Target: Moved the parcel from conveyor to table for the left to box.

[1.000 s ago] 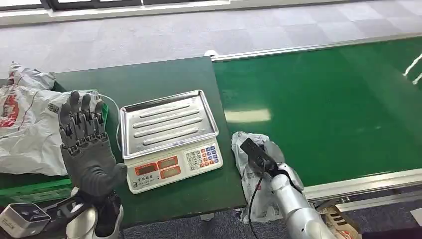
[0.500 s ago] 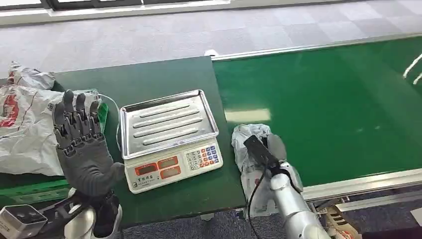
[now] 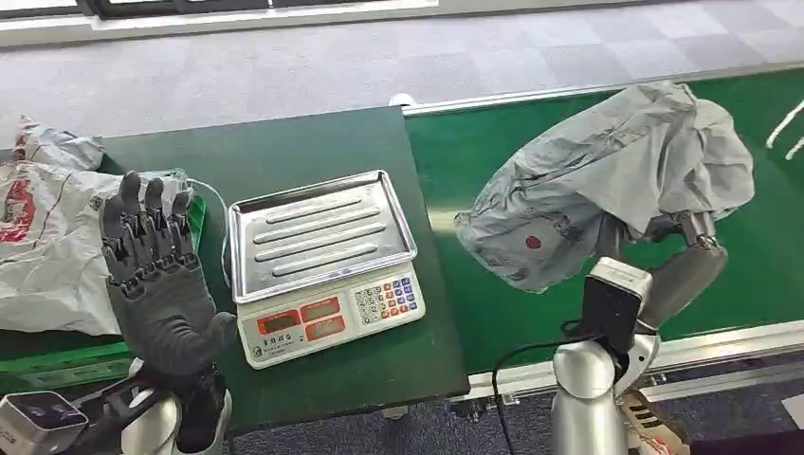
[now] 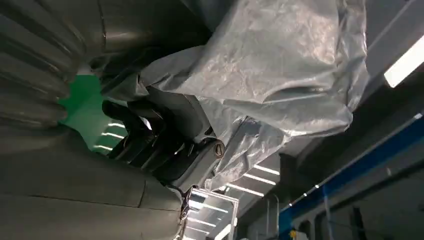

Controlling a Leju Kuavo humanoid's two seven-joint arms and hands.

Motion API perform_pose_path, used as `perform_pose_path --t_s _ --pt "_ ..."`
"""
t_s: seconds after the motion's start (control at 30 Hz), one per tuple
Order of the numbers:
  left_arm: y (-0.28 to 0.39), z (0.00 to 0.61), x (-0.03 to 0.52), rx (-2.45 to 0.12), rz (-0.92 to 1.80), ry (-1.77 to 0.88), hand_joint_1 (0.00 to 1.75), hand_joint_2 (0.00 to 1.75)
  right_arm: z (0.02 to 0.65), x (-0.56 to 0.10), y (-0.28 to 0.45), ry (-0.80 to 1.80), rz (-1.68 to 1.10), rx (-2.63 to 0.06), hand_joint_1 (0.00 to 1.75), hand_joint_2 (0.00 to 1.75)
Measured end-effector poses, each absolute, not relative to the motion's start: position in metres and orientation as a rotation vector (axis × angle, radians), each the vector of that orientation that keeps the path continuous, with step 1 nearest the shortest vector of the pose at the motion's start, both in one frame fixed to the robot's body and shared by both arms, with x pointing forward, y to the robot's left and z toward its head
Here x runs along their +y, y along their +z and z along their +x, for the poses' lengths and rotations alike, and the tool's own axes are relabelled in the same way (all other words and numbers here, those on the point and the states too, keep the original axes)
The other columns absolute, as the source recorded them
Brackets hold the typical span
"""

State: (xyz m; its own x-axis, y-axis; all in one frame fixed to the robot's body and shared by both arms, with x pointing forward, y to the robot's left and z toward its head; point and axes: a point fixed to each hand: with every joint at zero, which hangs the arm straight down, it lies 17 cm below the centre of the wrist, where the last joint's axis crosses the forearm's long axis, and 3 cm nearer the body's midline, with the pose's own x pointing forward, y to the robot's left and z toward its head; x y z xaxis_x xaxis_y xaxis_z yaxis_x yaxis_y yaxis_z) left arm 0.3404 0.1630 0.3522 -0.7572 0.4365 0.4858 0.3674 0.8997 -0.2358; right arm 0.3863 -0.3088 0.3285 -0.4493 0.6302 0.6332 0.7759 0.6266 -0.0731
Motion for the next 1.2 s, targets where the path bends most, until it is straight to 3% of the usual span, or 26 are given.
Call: perform_pose_path --t_s 0.17,0.27,0.57,0.73,0.8,0.9,0.93,0.97,1.0,1.2 --pt "0.346 0.345 0.161 -2.493 -0.590 0.183 0.00 1.75 0.372 -0.317 0.344 -0.357 -1.109 -2.258 1.75 1.75" --pt "0.344 0.347 0.157 -2.479 -0.610 0.190 0.00 1.75 0.391 -0.303 0.342 -0.331 -0.944 -2.268 1.75 1.75" --pt "0.345 0.346 0.133 -2.458 -0.688 0.145 0.00 1.75 0.526 -0.108 0.352 0.182 -0.416 -2.244 1.75 1.75" --pt "0.345 0.346 0.132 -2.457 -0.690 0.143 0.00 1.75 0.527 -0.106 0.351 0.189 -0.411 -2.241 1.75 1.75" --pt "0.344 0.347 0.129 -2.452 -0.696 0.139 0.00 1.75 0.547 -0.027 0.329 0.417 -0.304 -2.152 1.75 1.75" --pt "0.342 0.347 0.128 -2.446 -0.701 0.136 0.00 1.75 0.547 -0.006 0.310 0.499 -0.271 -2.111 1.75 1.75" --pt "0.341 0.348 0.128 -2.444 -0.701 0.135 0.00 1.75 0.547 -0.001 0.304 0.515 -0.262 -2.096 0.00 1.75" --pt "0.341 0.348 0.127 -2.442 -0.704 0.131 0.00 1.75 0.547 0.003 0.298 0.532 -0.252 -2.079 0.00 1.75" --pt "0.340 0.348 0.126 -2.439 -0.708 0.128 0.00 1.75 0.547 0.007 0.290 0.548 -0.240 -2.058 0.00 0.00" --pt "0.335 0.348 0.119 -2.424 -0.726 0.088 0.00 1.75 0.553 0.021 0.236 0.700 -0.244 -1.862 0.00 0.00"
